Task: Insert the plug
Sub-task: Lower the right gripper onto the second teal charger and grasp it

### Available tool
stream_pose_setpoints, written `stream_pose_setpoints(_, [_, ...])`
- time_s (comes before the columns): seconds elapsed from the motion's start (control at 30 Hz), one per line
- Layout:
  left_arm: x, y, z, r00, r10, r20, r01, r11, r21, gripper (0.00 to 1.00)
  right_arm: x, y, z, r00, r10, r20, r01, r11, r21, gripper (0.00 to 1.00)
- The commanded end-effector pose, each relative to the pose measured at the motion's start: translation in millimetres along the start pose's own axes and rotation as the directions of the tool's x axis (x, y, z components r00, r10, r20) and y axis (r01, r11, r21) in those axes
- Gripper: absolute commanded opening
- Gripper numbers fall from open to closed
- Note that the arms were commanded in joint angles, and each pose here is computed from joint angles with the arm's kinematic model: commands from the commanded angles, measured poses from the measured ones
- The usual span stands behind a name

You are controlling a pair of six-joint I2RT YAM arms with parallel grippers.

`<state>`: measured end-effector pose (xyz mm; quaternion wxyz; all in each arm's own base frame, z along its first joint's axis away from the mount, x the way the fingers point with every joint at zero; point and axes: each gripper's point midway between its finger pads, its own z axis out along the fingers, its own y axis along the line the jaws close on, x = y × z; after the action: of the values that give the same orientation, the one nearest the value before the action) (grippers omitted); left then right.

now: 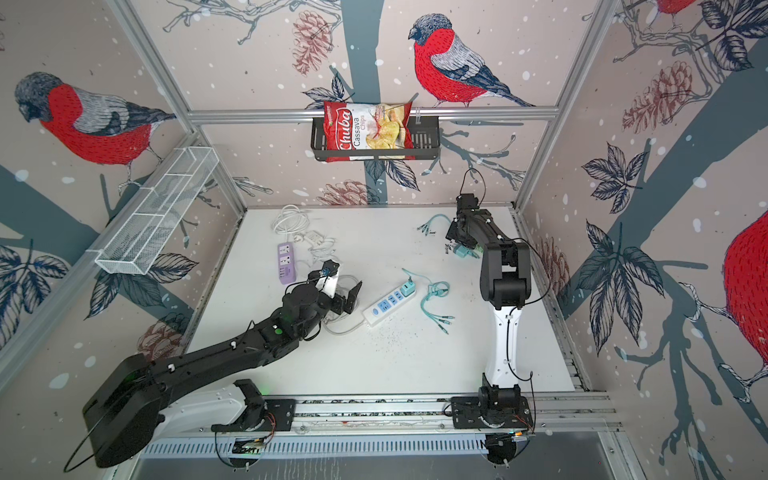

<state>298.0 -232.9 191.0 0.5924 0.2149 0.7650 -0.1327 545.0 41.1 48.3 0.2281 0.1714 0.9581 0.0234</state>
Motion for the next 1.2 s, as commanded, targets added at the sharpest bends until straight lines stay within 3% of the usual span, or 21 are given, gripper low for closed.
stream_pose_setpoints(0.0, [2.5, -0.7, -0.3, 1.000, -0.012, -0.006, 0.012, 1.000, 0.009, 0.97, 4.1, 2.3, 4.5, 1.000, -0.024, -0.019, 0.024, 1.000, -0.007, 0.64])
stream_pose_setpoints(0.3, [-2.6, -0.9, -2.9, 1.000, -0.029, 0.006, 0.029, 0.999, 0.014, 0.97, 56.1, 11.6, -10.1, 0.996, -0.065, -0.064, 0.062, 0.997, -0.049, 0.63])
stream_pose_setpoints(0.47, [-5.9, -5.6, -2.0, 1.000, 0.011, -0.001, -0.011, 0.999, 0.039, 0.97, 83.8, 13.4, -24.1, 0.992, -0.094, -0.079, 0.089, 0.994, -0.066, 0.60])
stream_pose_setpoints(0.9, [-10.2, -47.2, 2.2, 0.989, 0.150, 0.006, -0.147, 0.959, 0.241, 0.97, 156.2, -13.3, -59.9, 0.983, -0.132, -0.129, 0.122, 0.989, -0.082, 0.60])
stream_pose_setpoints(1.17, [-22.9, -72.4, 18.4, 0.974, 0.227, 0.011, -0.222, 0.936, 0.272, 0.97, 153.1, -36.1, -78.7, 0.994, -0.072, -0.079, 0.067, 0.996, -0.067, 0.65])
